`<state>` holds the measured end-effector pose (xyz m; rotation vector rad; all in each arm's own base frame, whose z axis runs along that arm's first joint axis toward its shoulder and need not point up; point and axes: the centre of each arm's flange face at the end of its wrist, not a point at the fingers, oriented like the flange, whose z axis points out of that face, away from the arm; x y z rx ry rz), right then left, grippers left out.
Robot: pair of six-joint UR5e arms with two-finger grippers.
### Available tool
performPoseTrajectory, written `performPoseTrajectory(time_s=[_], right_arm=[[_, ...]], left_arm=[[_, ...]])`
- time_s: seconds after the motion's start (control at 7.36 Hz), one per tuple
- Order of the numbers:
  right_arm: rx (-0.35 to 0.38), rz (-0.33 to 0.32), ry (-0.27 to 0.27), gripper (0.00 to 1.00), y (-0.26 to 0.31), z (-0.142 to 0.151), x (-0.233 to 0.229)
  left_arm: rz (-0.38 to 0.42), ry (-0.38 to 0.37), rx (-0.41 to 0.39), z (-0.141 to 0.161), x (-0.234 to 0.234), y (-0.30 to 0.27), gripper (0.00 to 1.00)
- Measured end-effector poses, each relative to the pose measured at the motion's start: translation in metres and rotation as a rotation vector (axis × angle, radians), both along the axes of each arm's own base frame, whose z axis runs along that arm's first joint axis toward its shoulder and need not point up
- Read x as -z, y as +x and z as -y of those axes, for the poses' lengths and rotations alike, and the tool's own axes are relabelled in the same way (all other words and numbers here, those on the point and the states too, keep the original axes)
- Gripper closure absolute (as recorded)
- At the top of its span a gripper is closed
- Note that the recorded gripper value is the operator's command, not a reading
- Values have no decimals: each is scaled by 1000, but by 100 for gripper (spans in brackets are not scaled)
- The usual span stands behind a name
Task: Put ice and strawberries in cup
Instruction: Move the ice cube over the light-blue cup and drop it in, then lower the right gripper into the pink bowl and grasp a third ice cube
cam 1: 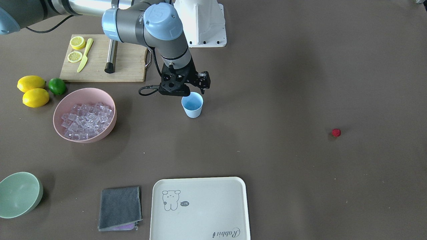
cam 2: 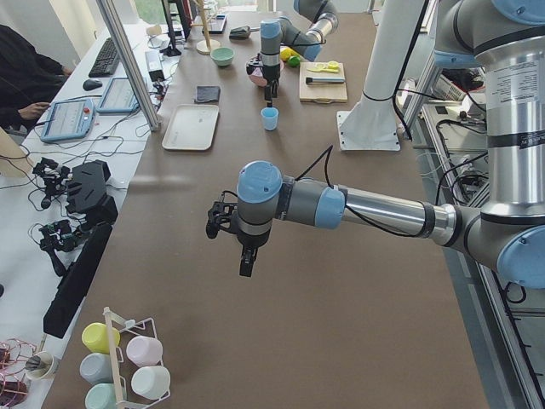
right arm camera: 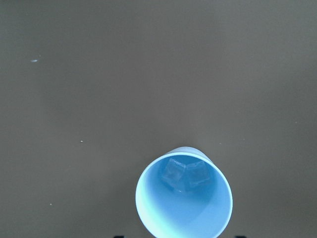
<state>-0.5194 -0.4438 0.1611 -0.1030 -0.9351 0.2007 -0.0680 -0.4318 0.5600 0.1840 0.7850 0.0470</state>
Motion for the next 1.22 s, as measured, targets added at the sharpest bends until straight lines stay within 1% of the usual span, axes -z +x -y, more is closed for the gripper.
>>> performPoseTrajectory(time_s=[0.27,0.41,0.54,0.68,0.95,1.09,1.22], right_arm=[[-13,-10,29,0,68,12,-28],[-22,-24,54,0,107,18,-50],[-12,-44,89,0,137,19,-74],[-3,-66,106,1,160,16,-98],[8,-104,112,4,189,8,-135],[17,-118,115,6,195,6,-146],[30,-132,129,11,202,8,-154]], left_arm=[[-2,10,12,-2,5,-6,3],[-6,14,22,-3,7,-10,3],[-10,18,28,-4,10,-12,3],[-12,22,31,-6,12,-14,3],[-13,26,33,-11,14,-14,3],[-13,28,33,-11,15,-14,3],[-13,32,34,-12,17,-14,3]])
